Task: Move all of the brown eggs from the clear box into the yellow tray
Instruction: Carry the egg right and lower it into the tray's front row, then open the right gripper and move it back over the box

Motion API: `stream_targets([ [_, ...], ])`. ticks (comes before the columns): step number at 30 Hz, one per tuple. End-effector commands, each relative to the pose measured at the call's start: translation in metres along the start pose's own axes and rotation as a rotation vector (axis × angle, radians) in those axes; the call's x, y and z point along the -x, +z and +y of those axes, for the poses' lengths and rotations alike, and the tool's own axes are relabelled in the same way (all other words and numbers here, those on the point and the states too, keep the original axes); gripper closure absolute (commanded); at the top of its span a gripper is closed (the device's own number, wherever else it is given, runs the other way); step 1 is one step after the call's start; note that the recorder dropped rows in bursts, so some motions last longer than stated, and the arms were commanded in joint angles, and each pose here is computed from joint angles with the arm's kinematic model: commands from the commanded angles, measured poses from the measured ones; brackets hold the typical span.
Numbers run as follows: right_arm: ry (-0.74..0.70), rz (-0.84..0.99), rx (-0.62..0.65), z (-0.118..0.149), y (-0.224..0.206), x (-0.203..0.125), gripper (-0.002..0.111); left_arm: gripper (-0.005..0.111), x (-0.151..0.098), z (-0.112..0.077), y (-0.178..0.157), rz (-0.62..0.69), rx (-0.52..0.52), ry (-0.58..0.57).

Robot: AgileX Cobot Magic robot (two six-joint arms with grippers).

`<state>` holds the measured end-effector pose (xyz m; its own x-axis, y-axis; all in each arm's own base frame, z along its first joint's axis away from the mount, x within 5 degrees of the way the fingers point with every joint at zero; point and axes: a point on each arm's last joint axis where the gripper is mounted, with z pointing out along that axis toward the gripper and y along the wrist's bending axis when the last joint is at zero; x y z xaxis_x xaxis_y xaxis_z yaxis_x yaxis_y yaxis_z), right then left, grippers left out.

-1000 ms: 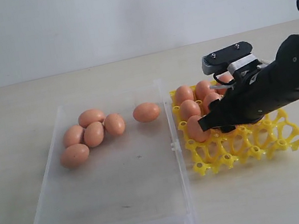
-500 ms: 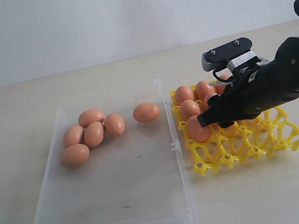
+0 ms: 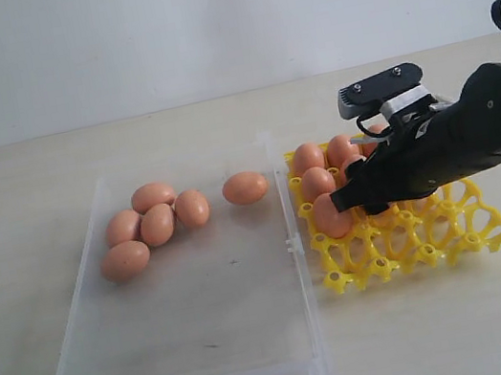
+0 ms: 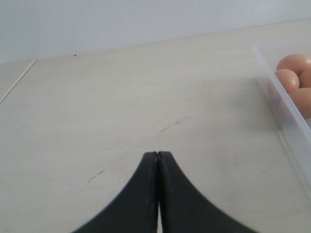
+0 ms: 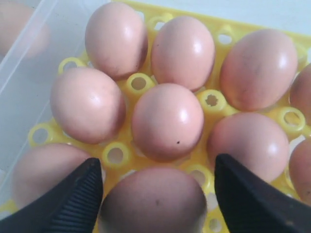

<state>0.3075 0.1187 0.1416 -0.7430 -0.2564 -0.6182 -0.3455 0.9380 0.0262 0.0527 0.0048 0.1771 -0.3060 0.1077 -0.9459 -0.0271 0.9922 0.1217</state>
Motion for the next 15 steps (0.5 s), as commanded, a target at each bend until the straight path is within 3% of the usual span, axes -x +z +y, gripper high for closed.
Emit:
stream_targets([
  [1,0.014,-0.023,-0.009,-0.002,0.000,0.004,0.041,0.107,0.002,0.000,-0.001,-0.016,0.003,-0.007],
  [15,0.037,-0.048,0.015,0.001,-0.014,0.018,0.041,0.107,0.002,0.000,-0.001,-0.016,0.003,-0.007],
])
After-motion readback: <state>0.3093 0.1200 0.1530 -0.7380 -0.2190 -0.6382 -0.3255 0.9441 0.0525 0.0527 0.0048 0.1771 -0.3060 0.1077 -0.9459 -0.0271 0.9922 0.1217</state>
